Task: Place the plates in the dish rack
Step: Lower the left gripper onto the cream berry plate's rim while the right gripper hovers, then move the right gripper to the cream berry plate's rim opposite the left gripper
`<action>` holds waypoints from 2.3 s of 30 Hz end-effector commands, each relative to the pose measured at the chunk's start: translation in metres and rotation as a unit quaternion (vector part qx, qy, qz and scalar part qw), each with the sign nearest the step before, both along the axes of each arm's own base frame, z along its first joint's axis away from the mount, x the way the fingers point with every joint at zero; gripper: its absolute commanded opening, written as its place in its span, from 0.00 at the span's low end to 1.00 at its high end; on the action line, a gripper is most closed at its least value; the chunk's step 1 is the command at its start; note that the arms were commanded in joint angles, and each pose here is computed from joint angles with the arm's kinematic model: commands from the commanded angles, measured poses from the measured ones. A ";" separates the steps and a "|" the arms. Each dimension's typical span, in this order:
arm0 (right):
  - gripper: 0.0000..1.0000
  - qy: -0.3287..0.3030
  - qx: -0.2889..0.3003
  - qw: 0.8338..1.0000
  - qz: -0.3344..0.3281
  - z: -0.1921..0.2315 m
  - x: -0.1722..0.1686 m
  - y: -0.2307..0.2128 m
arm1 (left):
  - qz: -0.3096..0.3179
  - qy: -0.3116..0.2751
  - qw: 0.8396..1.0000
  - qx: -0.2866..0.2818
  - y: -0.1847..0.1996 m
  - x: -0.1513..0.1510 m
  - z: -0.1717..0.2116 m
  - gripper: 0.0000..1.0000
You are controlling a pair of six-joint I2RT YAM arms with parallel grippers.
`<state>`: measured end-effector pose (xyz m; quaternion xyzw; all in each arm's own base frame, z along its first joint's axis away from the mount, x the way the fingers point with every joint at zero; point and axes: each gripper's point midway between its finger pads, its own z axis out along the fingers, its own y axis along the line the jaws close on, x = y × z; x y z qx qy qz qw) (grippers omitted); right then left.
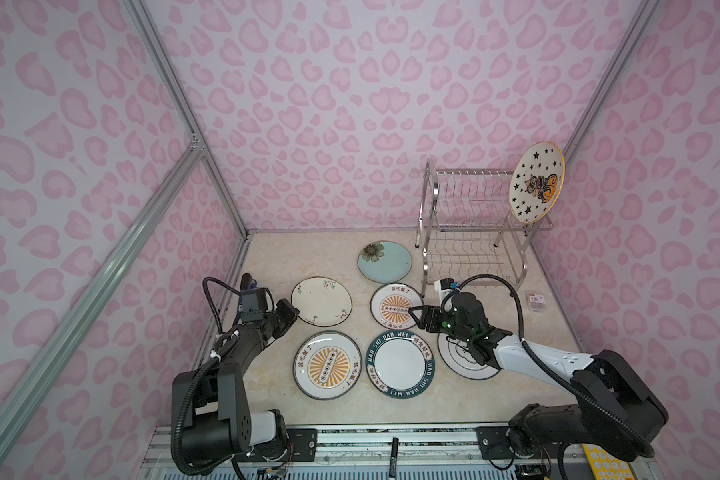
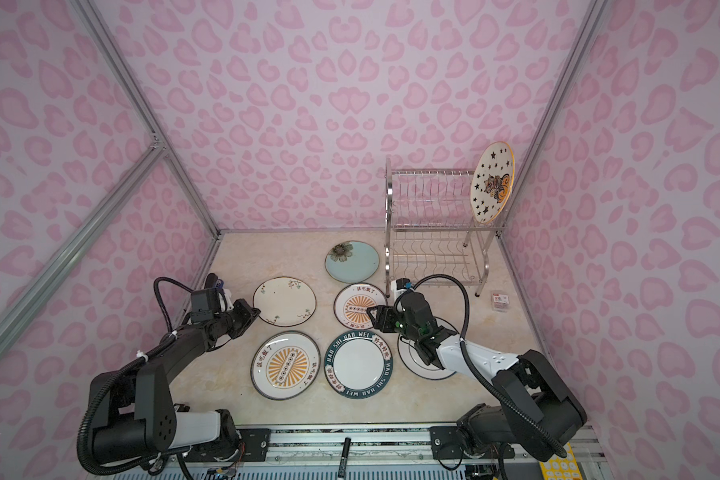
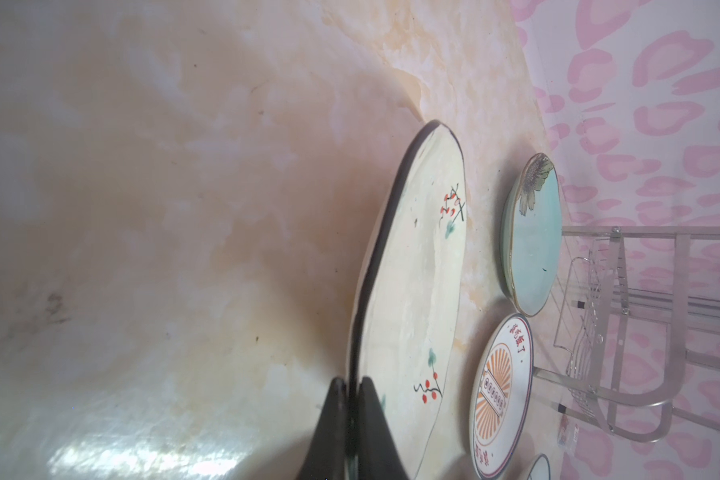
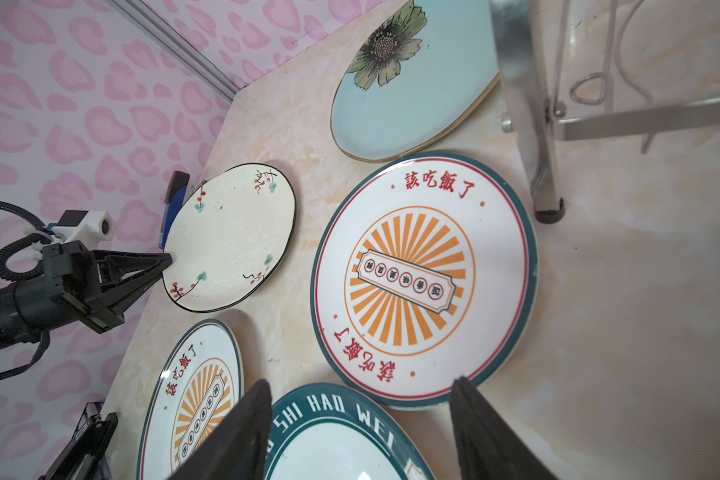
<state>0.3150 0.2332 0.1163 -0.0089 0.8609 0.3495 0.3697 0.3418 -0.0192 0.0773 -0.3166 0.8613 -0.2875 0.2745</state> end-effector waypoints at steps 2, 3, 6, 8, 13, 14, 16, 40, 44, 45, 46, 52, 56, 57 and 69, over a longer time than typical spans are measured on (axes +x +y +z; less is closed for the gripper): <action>0.67 -0.008 0.013 1.000 0.003 0.006 0.004 0.008 | -0.036 -0.041 0.998 -0.023 -0.013 0.010 0.019 0.04; 0.67 -0.007 0.016 1.000 0.004 0.006 0.004 0.011 | -0.039 -0.043 0.998 -0.027 -0.014 0.010 0.020 0.04; 0.67 -0.004 0.029 1.000 0.011 0.006 0.005 0.027 | -0.041 -0.044 0.998 -0.032 -0.016 0.010 0.019 0.04; 0.67 -0.002 0.035 0.999 0.012 0.006 0.006 0.040 | -0.043 -0.047 0.997 -0.036 -0.017 0.010 0.019 0.04; 0.67 0.018 0.078 0.996 0.026 0.001 0.005 0.089 | -0.041 -0.051 0.997 -0.048 -0.019 0.011 0.018 0.04; 0.67 0.019 0.082 0.996 0.027 0.001 0.006 0.097 | -0.042 -0.052 0.997 -0.049 -0.020 0.011 0.018 0.04; 0.67 0.026 0.090 0.995 0.032 -0.003 0.007 0.114 | -0.042 -0.052 0.996 -0.056 -0.021 0.011 0.017 0.04; 0.74 0.103 0.086 0.991 0.021 -0.047 0.026 0.164 | -0.046 -0.068 0.995 -0.060 -0.021 0.012 0.034 0.04; 0.74 0.113 0.094 0.989 0.022 -0.050 0.028 0.172 | -0.047 -0.076 0.994 -0.067 -0.023 0.013 0.038 0.04; 0.74 0.113 0.095 0.989 0.022 -0.051 0.027 0.173 | -0.047 -0.078 0.994 -0.068 -0.023 0.013 0.040 0.04; 0.74 0.118 0.096 0.988 0.022 -0.053 0.027 0.174 | -0.047 -0.081 0.993 -0.070 -0.024 0.013 0.042 0.04; 0.74 0.128 0.105 0.986 0.022 -0.059 0.026 0.178 | -0.051 -0.092 0.992 -0.074 -0.026 0.013 0.052 0.04; 0.74 0.130 0.127 0.983 0.019 -0.059 0.031 0.183 | -0.054 -0.095 0.991 -0.079 -0.028 0.010 0.056 0.04; 0.74 0.130 0.133 0.982 0.019 -0.057 0.033 0.184 | -0.055 -0.097 0.991 -0.078 -0.028 0.010 0.057 0.04; 0.68 0.120 0.177 0.977 0.017 -0.037 0.051 0.194 | -0.060 -0.112 0.987 -0.100 -0.034 0.001 0.068 0.04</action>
